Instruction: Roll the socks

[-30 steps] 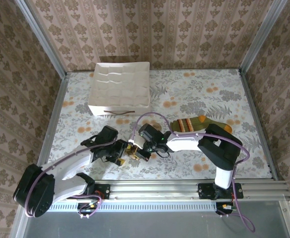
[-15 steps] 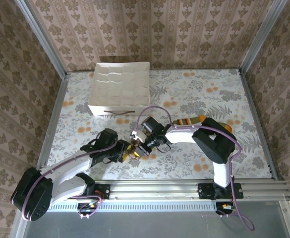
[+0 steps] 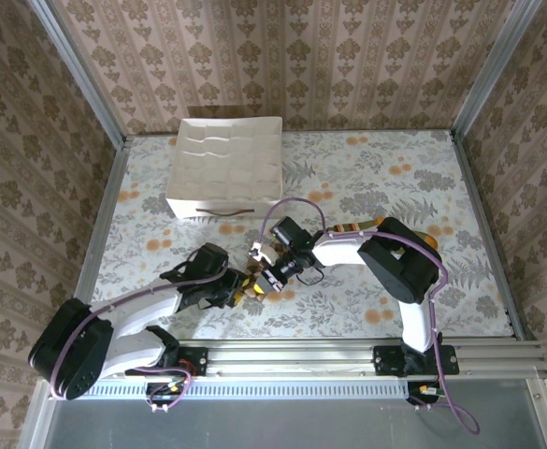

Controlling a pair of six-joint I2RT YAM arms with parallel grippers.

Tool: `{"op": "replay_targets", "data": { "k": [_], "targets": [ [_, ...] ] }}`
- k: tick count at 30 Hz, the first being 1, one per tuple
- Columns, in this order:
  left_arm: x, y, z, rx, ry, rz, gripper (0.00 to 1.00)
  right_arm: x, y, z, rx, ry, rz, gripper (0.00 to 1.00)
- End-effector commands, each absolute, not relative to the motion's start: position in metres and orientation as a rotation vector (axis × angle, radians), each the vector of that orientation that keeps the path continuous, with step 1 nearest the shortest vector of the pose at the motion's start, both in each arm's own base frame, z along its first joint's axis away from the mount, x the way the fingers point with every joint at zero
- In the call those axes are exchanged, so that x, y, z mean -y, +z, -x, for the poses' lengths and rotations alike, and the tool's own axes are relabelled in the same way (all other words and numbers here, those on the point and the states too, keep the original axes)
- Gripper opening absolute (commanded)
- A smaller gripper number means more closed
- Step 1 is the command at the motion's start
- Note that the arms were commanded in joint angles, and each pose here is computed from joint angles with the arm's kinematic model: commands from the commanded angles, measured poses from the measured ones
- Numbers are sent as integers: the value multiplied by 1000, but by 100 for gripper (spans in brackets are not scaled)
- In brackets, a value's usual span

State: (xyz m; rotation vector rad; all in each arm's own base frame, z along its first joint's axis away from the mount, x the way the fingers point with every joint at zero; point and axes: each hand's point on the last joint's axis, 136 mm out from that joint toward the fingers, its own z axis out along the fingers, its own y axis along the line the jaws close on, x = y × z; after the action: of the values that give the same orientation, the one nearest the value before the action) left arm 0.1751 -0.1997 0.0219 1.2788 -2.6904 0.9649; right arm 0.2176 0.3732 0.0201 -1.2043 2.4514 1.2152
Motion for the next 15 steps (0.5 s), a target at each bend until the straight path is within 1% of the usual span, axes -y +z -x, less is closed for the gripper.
{"op": "replay_targets", "data": {
  "k": [1,2,3,4,6,7,9,11,13,15],
  "targets": [
    [207,13,-180,2724,946,-1223,36,-313,-54,-189,-2855,938,1141,0],
    [209,9,-179,2721,921,-1205,34,-313,-54,-189,-2851,932,1146,0],
    [209,4,-175,2714,883,-1194,30,-313,-54,-190,-2843,924,1155,0],
    [208,-1,-170,2703,831,-1189,23,-313,-54,-192,-2834,909,1164,0],
    [202,-8,-156,2666,718,-1209,4,-314,-48,-196,-2784,900,1190,0],
    [197,-10,-148,2649,658,-1221,0,-317,-43,-199,-2738,893,1208,1],
    [189,-10,-135,2629,544,-1233,0,-322,-26,-208,-2611,859,1239,11],
    [183,-5,-126,2609,439,-1247,0,-326,0,-218,-2434,775,1270,23],
    [180,2,-123,2600,361,-1270,0,-325,32,-232,-2233,606,1256,31],
    [179,7,-123,2595,297,-1291,0,-324,62,-236,-2082,514,1213,38]
  ]
}}
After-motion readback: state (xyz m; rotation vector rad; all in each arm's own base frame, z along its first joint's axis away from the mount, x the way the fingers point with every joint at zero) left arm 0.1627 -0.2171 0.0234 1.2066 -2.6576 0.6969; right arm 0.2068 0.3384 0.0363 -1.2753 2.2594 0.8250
